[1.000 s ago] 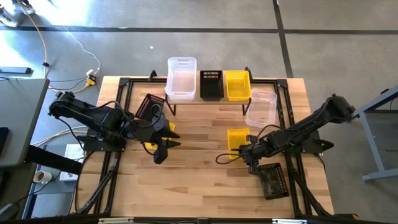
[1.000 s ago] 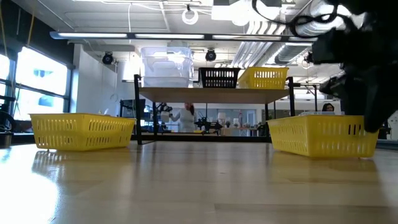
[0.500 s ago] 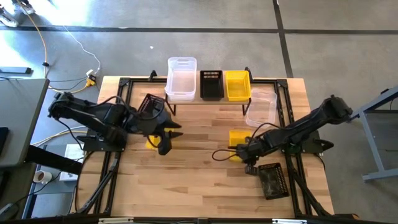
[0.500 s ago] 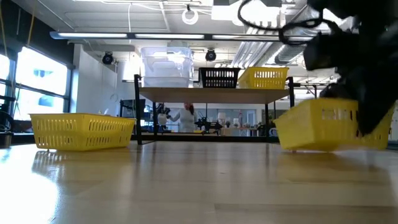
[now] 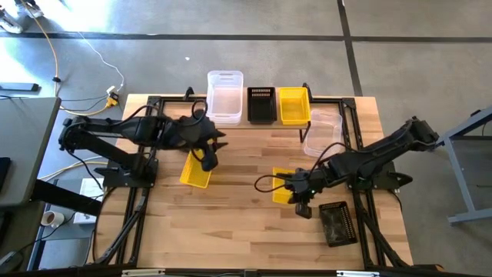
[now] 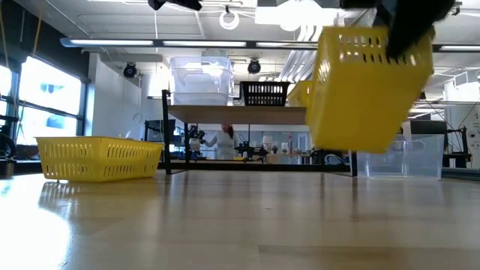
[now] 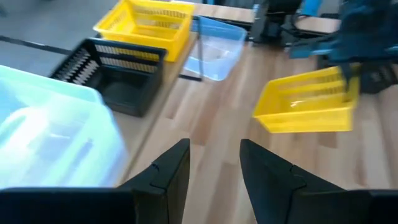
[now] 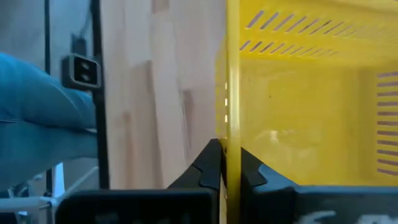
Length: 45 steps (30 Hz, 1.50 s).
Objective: Stack baskets on shelf by color
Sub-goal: Stack the right yellow bin on top of the yellow bin
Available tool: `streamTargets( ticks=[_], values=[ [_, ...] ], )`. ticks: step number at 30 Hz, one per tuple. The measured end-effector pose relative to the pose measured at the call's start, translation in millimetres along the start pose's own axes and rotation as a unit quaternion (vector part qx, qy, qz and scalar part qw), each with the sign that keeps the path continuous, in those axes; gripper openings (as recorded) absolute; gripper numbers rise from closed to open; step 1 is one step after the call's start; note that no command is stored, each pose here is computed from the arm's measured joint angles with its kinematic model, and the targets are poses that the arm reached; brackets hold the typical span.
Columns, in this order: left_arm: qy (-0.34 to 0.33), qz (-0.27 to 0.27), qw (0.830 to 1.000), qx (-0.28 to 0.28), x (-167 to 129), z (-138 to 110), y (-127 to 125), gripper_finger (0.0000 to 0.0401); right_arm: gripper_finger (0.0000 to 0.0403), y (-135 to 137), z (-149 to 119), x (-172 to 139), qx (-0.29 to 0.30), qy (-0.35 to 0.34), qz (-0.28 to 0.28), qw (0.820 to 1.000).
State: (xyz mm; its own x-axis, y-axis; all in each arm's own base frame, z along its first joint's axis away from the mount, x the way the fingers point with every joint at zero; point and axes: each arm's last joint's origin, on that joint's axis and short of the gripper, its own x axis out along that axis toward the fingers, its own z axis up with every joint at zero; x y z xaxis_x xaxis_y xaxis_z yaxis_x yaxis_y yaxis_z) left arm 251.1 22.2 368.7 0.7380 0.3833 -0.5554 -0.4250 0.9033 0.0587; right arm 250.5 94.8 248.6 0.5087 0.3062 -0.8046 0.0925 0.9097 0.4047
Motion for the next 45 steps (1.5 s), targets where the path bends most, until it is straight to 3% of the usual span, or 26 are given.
streamTargets(
  ticks=[11,23,29,35,40,45],
  values=[
    [0.005,0.037,0.999,0.025,6.8,2.9,23.1,0.013,0.0,9.0,36.4,-47.4,-0.04,-0.019,-0.015,0.999],
    [0.008,0.034,0.998,0.048,7.6,3.1,25.8,0.013,0.0,-3.0,62.3,-98.0,-0.083,-0.02,-0.052,0.995],
    [0.007,0.04,0.998,0.048,7.6,3.2,26.1,0.013,0.0,-12.1,69.8,-136.8,-0.124,-0.014,-0.132,0.983],
    [0.006,0.064,0.997,0.046,8.0,3.5,29.5,0.013,0.0,-33.4,76.9,-168.0,-0.164,-0.012,-0.248,0.955],
    [0.008,0.078,0.996,0.037,9.6,4.1,37.2,0.013,0.0,-56.7,80.3,-174.7,-0.2,0.015,-0.326,0.924],
    [0.01,0.093,0.995,0.027,11.3,4.6,46.2,0.013,0.0,-81.8,78.4,-166.0,-0.199,0.05,-0.358,0.911]
  ],
)
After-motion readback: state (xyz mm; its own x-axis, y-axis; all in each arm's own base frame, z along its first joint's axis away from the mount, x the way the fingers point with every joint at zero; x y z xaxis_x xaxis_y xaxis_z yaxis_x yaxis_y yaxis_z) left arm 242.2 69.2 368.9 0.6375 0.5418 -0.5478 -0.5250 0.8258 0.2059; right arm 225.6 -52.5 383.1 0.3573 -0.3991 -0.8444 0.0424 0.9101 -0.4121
